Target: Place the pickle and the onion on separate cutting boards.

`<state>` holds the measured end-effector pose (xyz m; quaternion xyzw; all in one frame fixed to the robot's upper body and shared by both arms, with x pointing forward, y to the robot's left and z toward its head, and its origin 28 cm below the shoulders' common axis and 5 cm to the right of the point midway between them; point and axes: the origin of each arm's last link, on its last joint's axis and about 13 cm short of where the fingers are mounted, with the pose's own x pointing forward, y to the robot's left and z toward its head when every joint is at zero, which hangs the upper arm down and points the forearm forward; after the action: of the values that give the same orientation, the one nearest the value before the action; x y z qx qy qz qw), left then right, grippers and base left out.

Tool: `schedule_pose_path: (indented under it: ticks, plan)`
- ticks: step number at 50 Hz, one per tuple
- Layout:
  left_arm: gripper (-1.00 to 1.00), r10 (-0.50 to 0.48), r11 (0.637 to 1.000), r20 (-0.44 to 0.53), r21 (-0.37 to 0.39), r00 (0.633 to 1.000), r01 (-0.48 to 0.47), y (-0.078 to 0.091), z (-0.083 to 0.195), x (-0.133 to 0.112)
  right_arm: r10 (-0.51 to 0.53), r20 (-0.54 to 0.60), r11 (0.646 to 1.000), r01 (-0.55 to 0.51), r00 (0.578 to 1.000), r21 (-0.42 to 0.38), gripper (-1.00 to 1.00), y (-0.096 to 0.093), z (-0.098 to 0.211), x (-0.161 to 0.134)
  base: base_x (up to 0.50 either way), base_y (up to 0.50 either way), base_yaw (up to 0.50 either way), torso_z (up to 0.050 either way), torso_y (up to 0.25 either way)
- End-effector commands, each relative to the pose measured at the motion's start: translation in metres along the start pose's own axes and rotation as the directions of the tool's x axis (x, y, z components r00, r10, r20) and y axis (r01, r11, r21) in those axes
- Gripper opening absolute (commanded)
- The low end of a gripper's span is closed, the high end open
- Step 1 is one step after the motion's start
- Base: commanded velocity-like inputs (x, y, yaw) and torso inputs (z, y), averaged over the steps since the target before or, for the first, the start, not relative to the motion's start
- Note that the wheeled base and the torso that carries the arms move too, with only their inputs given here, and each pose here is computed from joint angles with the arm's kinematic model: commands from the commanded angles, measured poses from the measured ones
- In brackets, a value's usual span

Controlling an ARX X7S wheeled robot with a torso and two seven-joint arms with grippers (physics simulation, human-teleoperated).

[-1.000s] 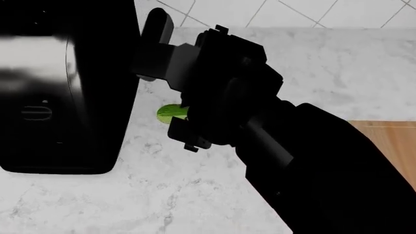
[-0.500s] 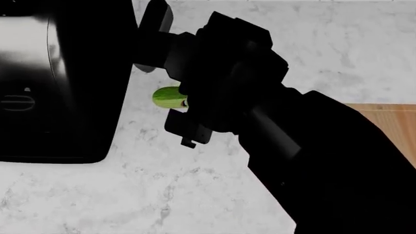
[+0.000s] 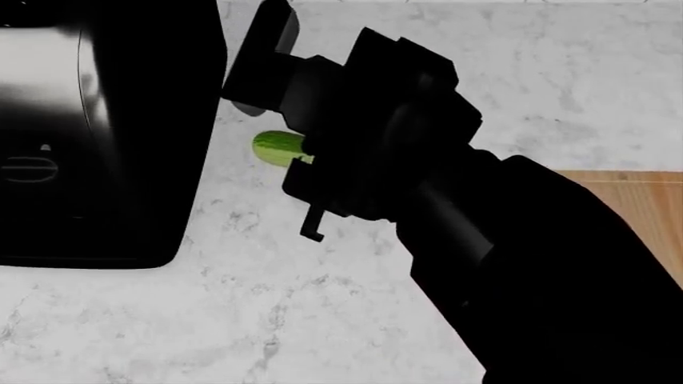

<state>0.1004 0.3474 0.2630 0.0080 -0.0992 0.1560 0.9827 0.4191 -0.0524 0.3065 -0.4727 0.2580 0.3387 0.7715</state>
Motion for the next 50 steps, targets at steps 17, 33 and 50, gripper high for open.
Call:
schedule_pose_path:
  ticks: [17, 33, 50]
  plan:
    - [1.0, -0.001, 0.999, 0.008, -0.033, 1.0, 0.001, 0.004, 0.006, -0.007, -0.275, 0.077, 0.918, 0.238, 0.958, 0.317, -1.0, 0.068, -0.074, -0.154, 0.0, 0.0, 0.0, 0.0, 0.0]
    - [1.0, 0.001, 1.0, 0.007, -0.026, 1.0, -0.001, 0.003, 0.012, -0.009, -0.295, -0.08, 0.819, 0.295, 0.952, 0.492, -1.0, 0.106, -0.144, -0.195, 0.0, 0.0, 0.0, 0.0, 0.0]
    - [1.0, 0.014, 0.999, 0.005, -0.034, 1.0, -0.014, 0.004, 0.014, -0.01, -0.2, -0.224, 0.81, 0.29, 0.954, 0.51, -1.0, 0.108, -0.178, -0.177, 0.0, 0.0, 0.0, 0.0, -0.001]
